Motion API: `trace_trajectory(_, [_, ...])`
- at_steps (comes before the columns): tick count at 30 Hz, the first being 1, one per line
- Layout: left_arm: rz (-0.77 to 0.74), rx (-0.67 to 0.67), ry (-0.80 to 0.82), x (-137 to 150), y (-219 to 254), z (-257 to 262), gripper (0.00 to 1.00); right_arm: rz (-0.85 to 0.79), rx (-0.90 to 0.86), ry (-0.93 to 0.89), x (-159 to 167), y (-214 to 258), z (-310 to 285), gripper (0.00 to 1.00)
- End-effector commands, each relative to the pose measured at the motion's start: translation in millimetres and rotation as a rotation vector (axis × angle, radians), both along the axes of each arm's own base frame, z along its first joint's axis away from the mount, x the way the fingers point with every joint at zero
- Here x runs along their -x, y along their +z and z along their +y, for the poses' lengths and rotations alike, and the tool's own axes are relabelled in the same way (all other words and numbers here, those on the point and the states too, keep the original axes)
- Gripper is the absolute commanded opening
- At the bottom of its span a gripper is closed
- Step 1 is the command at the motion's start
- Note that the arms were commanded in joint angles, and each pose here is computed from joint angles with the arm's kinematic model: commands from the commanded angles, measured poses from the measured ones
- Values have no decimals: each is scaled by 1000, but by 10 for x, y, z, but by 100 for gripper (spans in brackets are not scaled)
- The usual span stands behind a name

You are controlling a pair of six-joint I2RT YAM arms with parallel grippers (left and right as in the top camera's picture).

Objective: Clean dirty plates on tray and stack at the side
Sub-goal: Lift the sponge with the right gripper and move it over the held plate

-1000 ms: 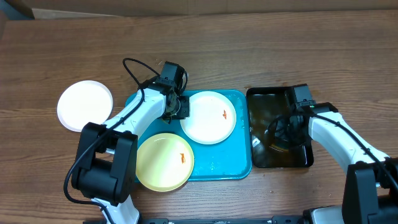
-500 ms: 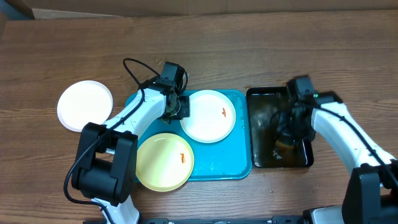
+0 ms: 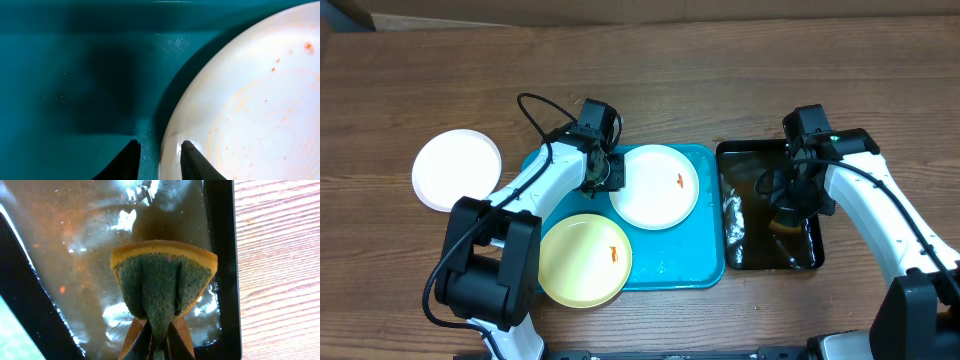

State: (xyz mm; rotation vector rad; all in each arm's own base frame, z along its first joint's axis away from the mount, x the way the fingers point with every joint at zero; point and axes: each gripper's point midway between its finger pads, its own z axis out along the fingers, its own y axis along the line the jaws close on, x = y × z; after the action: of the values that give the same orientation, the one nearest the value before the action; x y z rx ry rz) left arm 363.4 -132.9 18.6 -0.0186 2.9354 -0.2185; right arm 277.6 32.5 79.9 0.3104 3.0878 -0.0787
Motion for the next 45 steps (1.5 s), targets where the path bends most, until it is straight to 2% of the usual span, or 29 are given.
trace_trajectory(1, [0,-3,1,-34,-7,1,30,-29,6,27,-61,67,9,4])
trace_trajectory(6, [21,2,26,11,-26,4,30,-27,-18,33,-57,64,65,4])
trace_trajectory(12, [30,-2,26,32,-31,13,12,-59,-21,79,-113,70,206,4])
trace_trajectory(15, [31,-2,26,34,-32,13,4,-78,53,107,-138,84,173,4])
trace_trajectory(18, [38,-3,26,51,-35,17,4,-87,97,124,-146,95,156,4])
trace_trajectory(21, [57,-10,25,98,-44,33,14,-87,97,129,-143,95,171,4])
trace_trajectory(23, [68,-11,25,124,-49,36,17,-87,96,131,-142,95,179,4])
trace_trajectory(28, [99,30,15,188,-46,-31,4,-86,93,137,-136,94,197,4])
trace_trajectory(34, [114,23,16,226,-52,-18,4,-86,86,137,-142,125,213,4])
trace_trajectory(38, [116,23,16,230,-53,-17,15,-96,87,137,-179,210,217,4])
trace_trajectory(40, [112,24,16,221,-51,-19,16,-100,86,140,-193,248,221,4])
trace_trajectory(42, [107,26,16,209,-49,-24,13,-106,86,144,-211,265,225,4])
trace_trajectory(44, [103,28,16,199,-48,-27,4,-108,86,147,-217,267,227,4])
trace_trajectory(45, [104,28,20,199,-48,-27,4,-108,86,159,-219,267,228,4])
